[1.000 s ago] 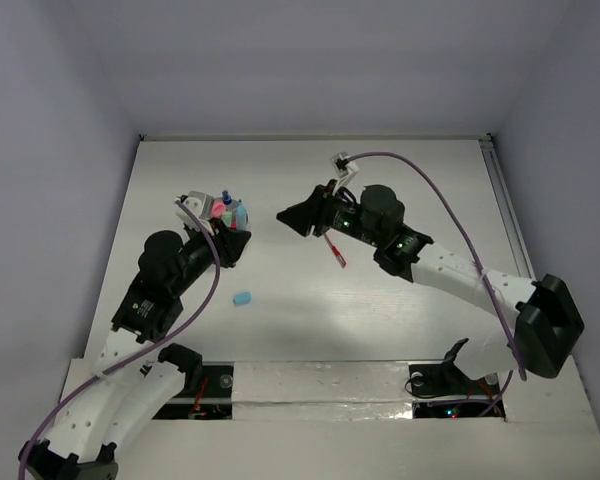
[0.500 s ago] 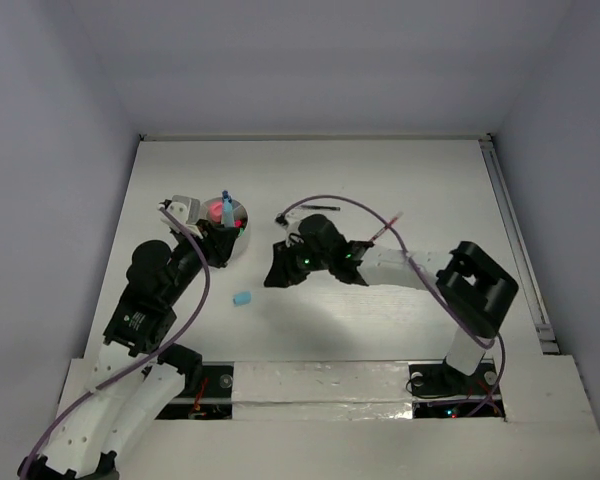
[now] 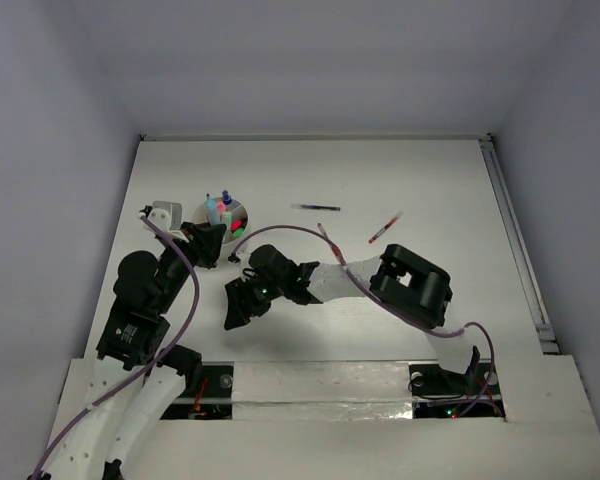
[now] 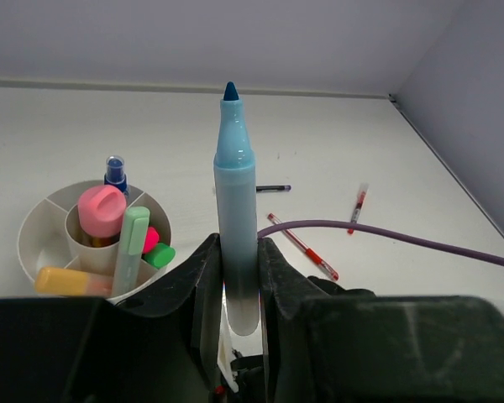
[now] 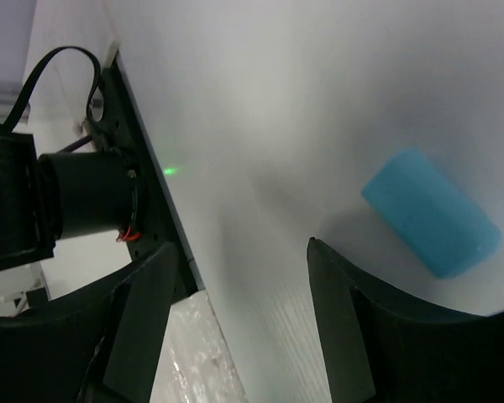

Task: Sort the stationery into containers
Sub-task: Move the pen cap to the center of the board.

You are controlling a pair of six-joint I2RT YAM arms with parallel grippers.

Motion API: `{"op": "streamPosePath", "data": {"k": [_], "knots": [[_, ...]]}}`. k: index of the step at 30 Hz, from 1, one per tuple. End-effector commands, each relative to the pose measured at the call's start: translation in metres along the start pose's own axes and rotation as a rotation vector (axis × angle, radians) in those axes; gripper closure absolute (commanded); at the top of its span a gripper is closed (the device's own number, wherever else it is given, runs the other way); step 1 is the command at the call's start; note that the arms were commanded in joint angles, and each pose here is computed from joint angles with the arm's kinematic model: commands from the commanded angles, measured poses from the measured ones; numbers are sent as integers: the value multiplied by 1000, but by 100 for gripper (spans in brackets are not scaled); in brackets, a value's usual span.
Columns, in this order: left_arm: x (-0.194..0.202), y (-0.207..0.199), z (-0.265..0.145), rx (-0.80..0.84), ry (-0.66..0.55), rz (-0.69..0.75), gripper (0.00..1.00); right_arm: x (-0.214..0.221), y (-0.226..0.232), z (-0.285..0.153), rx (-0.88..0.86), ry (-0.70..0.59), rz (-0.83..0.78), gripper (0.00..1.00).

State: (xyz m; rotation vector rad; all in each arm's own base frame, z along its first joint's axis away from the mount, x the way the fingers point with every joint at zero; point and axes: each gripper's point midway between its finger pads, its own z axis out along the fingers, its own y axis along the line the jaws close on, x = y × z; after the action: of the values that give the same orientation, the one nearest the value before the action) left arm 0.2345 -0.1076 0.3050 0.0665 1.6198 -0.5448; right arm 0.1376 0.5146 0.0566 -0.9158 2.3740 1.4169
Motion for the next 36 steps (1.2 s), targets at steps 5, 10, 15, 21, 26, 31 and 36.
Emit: {"op": "streamPosePath", "data": {"k": [5,10,15,21,26,31,36], "knots": [[-17,-9,-3,42,-58,-1,100,-47,1,20,2,-192,-26,32],[-17,-9,-2,46,-55,0,100,-55,-13,27,35,-263,5,33],[-16,-10,-2,54,-51,0,100,-65,-34,18,147,-361,33,36],[-15,-10,-1,57,-50,-1,100,-66,-63,-8,291,-417,39,38],[-14,-11,0,63,-43,-4,100,-71,-88,-39,364,-455,58,38],[-13,-9,1,59,-41,-4,100,-77,-106,-69,450,-496,45,38],[-13,-12,2,72,-40,-7,100,-82,-118,-100,514,-524,34,38]]}}
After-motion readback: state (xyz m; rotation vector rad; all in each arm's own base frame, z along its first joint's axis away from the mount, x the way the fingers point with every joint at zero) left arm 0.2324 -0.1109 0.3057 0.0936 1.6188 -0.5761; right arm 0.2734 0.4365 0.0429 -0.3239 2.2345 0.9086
